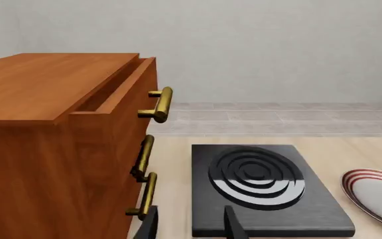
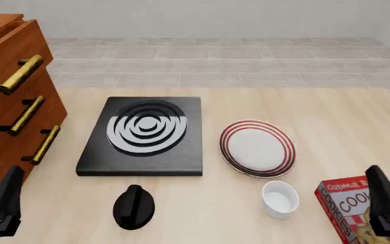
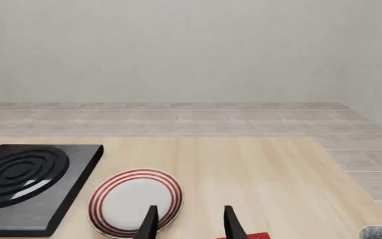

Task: Pick the akita bowl in the top layer of the wooden cabinet and place it on the plate.

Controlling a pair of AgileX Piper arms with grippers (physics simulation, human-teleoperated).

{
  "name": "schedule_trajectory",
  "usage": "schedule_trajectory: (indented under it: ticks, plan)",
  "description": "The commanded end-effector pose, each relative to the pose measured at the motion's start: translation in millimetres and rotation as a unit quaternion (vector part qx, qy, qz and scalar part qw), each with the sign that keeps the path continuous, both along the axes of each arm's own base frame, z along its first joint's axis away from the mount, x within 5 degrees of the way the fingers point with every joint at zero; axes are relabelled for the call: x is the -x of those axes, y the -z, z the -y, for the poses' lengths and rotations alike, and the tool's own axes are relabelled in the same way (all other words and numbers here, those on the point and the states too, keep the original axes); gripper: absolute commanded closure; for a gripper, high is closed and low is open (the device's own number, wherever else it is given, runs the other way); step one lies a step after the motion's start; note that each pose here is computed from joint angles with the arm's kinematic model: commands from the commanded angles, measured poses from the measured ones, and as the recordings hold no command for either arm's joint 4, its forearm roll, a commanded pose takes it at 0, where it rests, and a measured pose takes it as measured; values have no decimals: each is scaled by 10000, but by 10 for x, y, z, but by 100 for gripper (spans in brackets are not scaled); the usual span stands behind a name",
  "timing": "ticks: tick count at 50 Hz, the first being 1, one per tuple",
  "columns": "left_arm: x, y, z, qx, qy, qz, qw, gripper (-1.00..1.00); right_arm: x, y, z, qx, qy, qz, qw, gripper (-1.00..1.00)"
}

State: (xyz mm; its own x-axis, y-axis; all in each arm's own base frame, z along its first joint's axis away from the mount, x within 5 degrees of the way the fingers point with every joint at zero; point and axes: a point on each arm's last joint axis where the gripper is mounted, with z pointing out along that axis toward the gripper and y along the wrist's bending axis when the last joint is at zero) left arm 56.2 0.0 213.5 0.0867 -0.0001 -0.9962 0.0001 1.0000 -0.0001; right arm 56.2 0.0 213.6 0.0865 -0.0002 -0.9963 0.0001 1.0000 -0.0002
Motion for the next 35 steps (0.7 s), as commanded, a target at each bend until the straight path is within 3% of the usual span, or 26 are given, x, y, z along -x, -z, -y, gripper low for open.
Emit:
schedule_trajectory:
  ticks: [1,15,35]
  plan:
    - [0,-9,1,-4,10,2,10000,-100,1,-8,0,5,-1,-10,10000,-100]
    - [-35,-63,13,-76,99,21,9999,-100,4,-15,1,-13,12,-18,10000,-100]
    - [-185,-469,44,-115,285,74,9995,-100,4,-11,-4,56,-30,-55,10000,-100]
